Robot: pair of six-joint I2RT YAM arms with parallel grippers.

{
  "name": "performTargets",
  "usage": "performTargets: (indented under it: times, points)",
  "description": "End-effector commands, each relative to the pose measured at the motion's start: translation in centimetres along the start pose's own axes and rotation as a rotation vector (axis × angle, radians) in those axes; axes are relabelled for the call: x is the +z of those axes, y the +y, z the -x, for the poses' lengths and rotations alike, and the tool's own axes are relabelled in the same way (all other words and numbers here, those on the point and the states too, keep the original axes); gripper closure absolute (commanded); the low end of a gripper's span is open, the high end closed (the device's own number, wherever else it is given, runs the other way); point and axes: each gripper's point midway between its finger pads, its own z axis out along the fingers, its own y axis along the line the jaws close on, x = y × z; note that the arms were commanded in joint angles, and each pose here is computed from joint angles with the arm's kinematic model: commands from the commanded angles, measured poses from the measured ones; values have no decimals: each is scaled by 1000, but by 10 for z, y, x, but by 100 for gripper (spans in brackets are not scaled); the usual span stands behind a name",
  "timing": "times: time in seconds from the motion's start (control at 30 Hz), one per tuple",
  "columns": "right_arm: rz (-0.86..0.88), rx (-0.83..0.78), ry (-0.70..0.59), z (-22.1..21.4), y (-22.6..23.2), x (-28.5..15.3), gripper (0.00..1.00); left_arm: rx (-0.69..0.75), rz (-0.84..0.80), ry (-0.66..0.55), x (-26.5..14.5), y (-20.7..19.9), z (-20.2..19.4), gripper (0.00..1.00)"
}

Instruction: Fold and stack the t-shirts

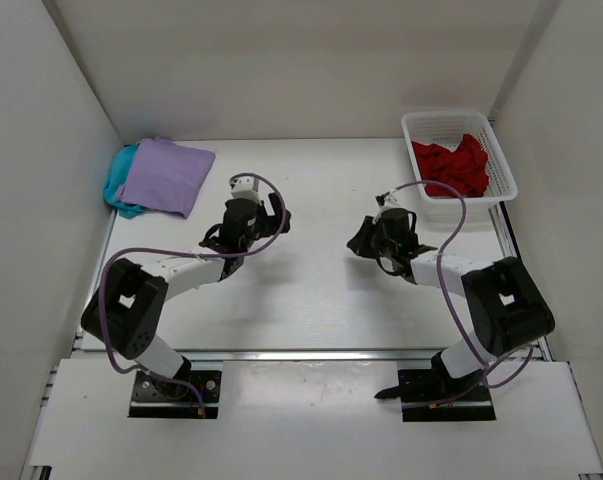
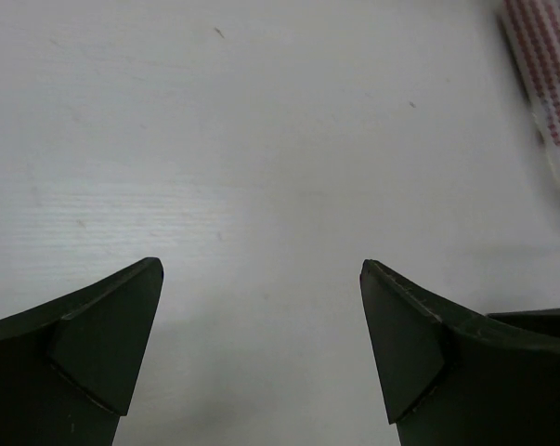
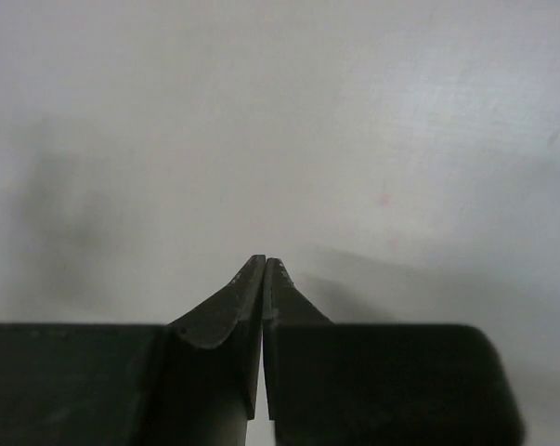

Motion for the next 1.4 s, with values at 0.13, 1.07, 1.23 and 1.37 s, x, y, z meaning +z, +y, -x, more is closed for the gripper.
performTargets:
  times: [0.13, 1.07, 1.23, 1.37]
  points:
    - [-262, -183, -410, 124, -40, 19, 88, 119, 164, -227, 33, 22, 43, 2]
    - [-334, -465, -460, 136, -28, 52, 1, 342, -121, -135, 91, -29, -1, 1]
    - [-326, -447, -476, 142, -27, 50, 1, 315, -65, -145, 91, -23, 0, 2]
    - [-364, -564, -451, 135, -12, 62, 1, 294, -123, -178, 82, -27, 0, 1]
